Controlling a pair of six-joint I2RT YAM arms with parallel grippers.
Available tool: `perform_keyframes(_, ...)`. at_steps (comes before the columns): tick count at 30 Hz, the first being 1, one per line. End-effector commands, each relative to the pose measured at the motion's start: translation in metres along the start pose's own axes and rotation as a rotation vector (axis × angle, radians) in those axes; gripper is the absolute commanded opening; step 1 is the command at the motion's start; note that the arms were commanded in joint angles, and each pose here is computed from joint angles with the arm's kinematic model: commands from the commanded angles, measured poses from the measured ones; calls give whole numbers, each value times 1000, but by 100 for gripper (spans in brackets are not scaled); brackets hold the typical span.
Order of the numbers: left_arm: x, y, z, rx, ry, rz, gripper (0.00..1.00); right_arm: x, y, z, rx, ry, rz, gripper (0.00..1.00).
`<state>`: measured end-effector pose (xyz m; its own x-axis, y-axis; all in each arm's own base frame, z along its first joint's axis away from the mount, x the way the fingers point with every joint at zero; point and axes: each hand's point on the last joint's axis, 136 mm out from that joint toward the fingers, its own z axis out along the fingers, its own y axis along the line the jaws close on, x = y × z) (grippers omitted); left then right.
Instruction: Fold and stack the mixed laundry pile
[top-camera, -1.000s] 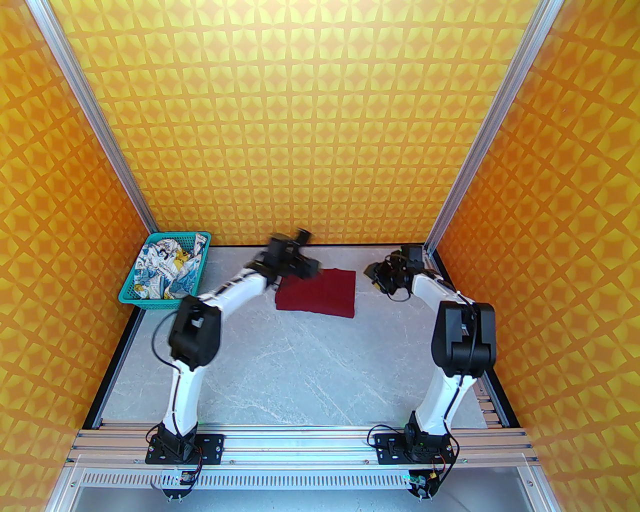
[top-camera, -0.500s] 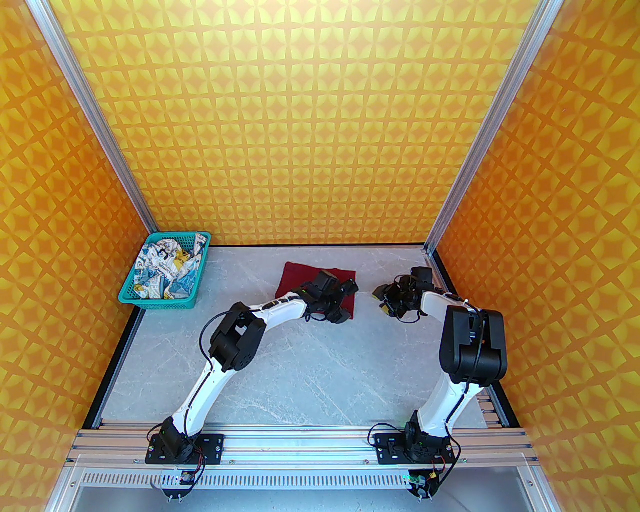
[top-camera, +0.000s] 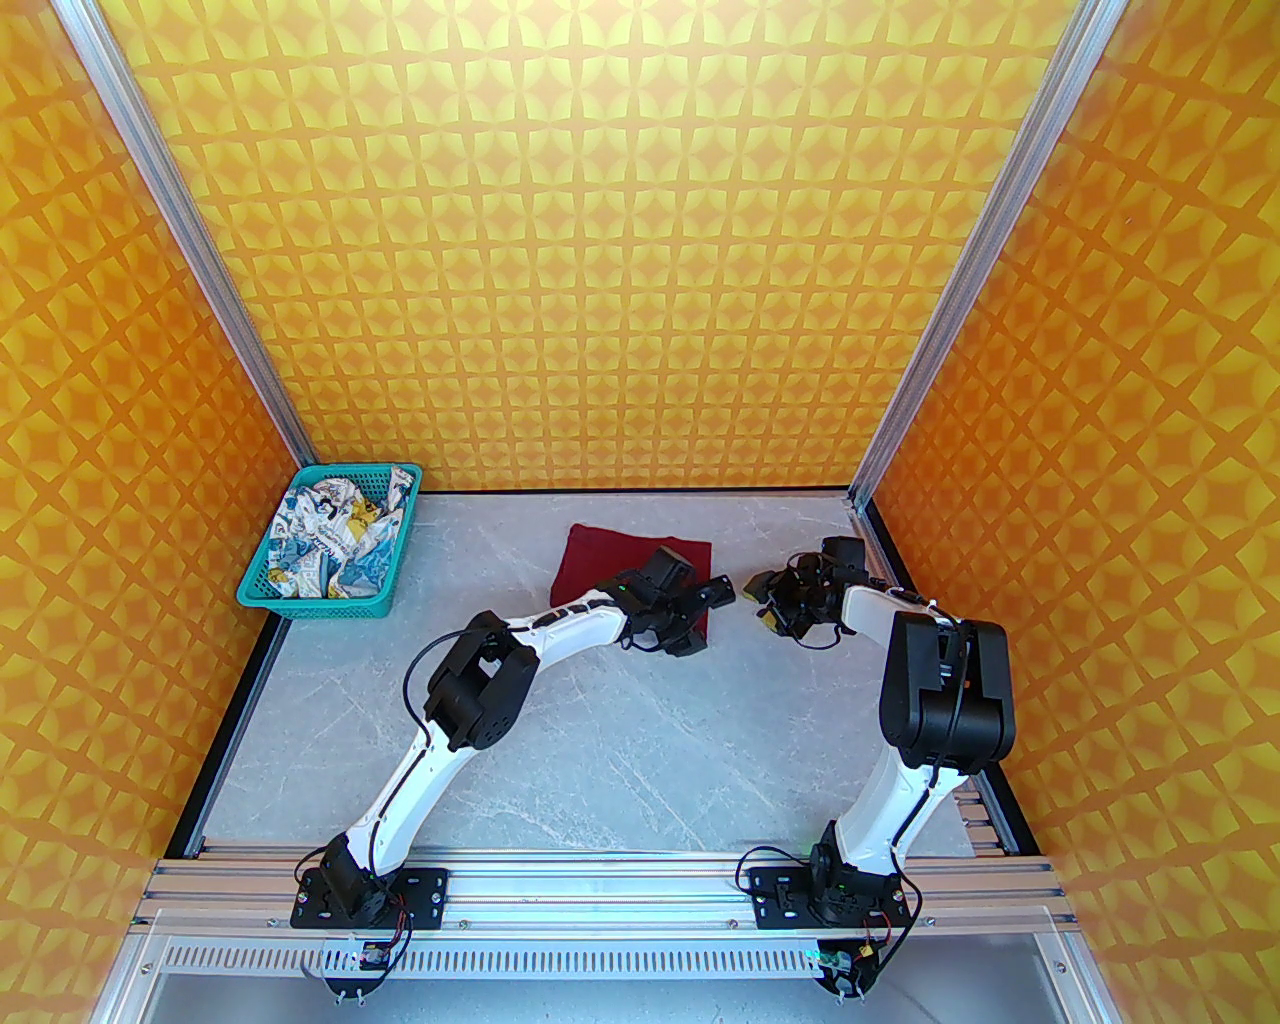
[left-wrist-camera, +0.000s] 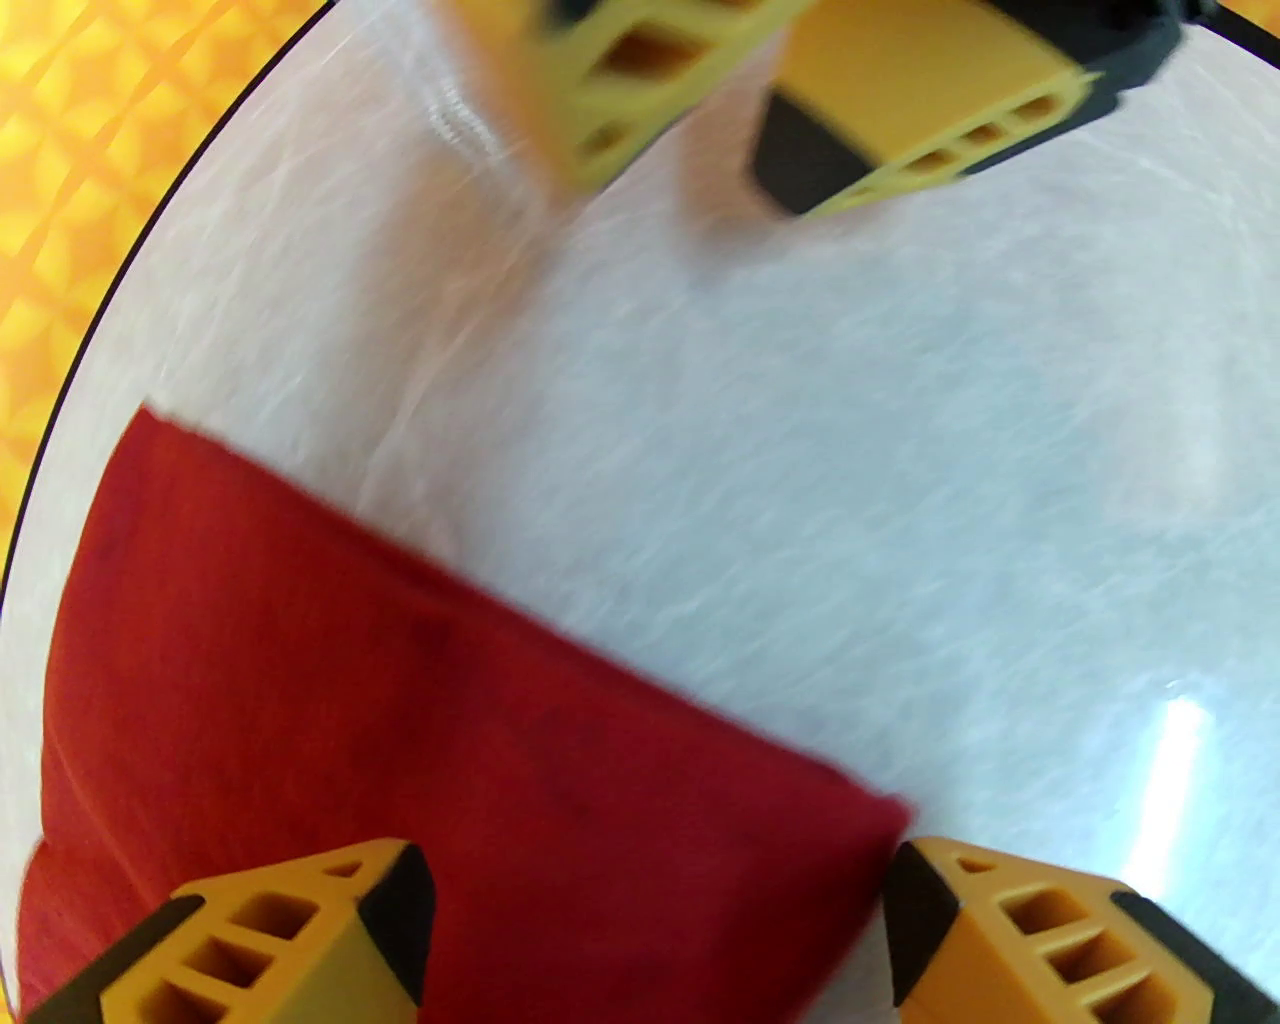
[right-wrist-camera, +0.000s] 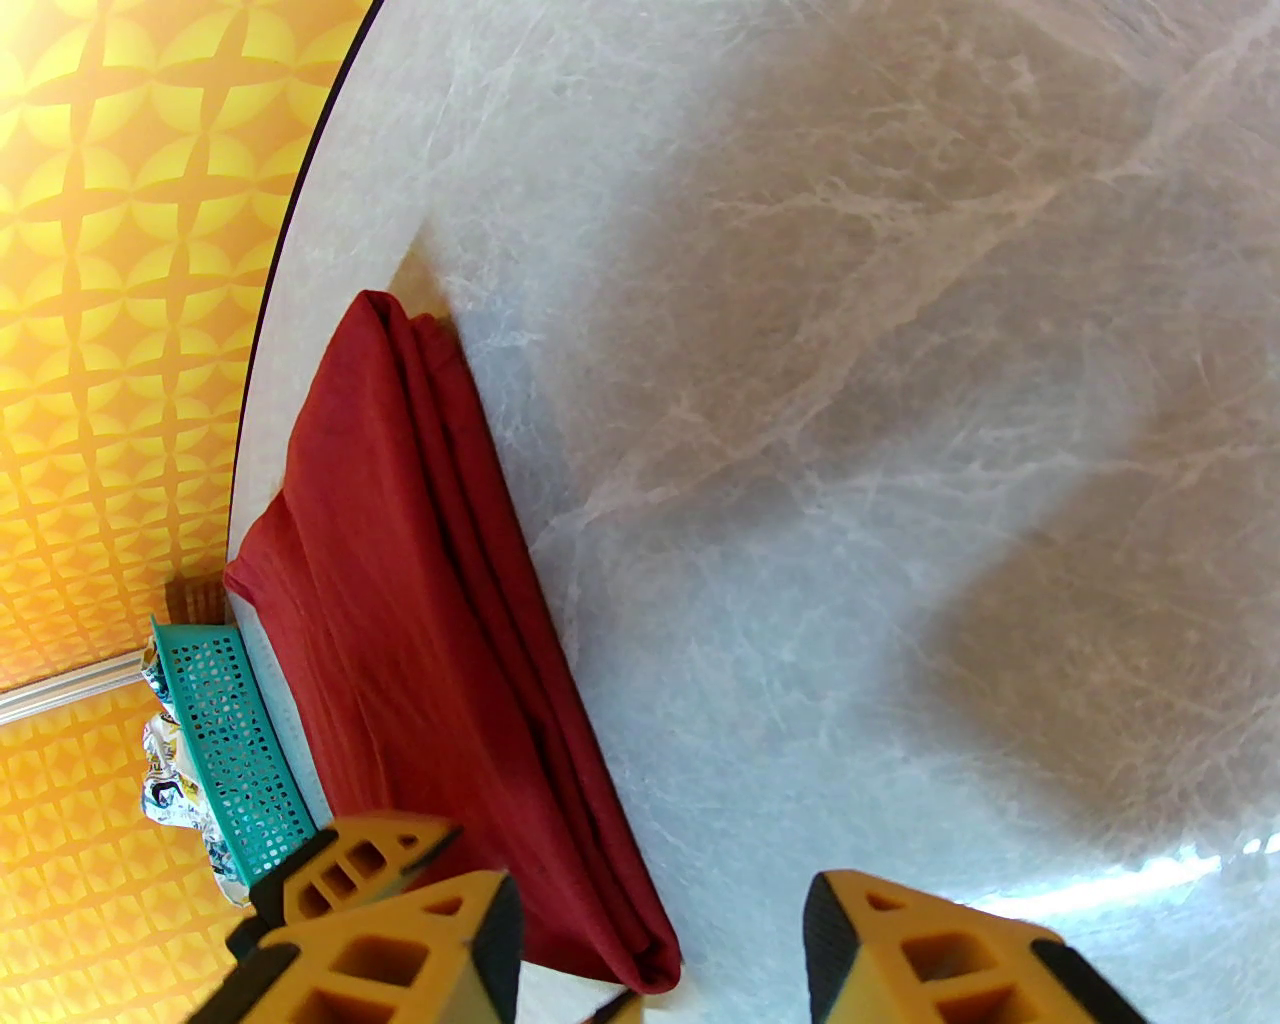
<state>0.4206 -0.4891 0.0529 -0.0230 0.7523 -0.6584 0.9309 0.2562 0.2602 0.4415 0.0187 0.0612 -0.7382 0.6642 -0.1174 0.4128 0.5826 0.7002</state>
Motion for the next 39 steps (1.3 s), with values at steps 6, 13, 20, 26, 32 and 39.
perform_keyframes(6,11,-16,14,47,77,78,76,-3,11,-14,-31,-17,-22,51)
perform_keyframes(13,23,-5,17,0,113,45,63,-3,12,-12,-42,-14,-6,51)
perform_keyframes(20,21,1,18,-19,97,31,17,3,16,-9,-88,4,17,53)
perform_keyframes(26,-4,19,-4,-85,10,-19,0,17,22,4,-170,58,49,62)
perform_keyframes(32,-16,27,-24,-124,-52,-41,0,39,39,25,-238,123,75,72)
perform_keyframes(39,-21,33,-36,-137,-69,-48,0,56,49,54,-266,171,149,75)
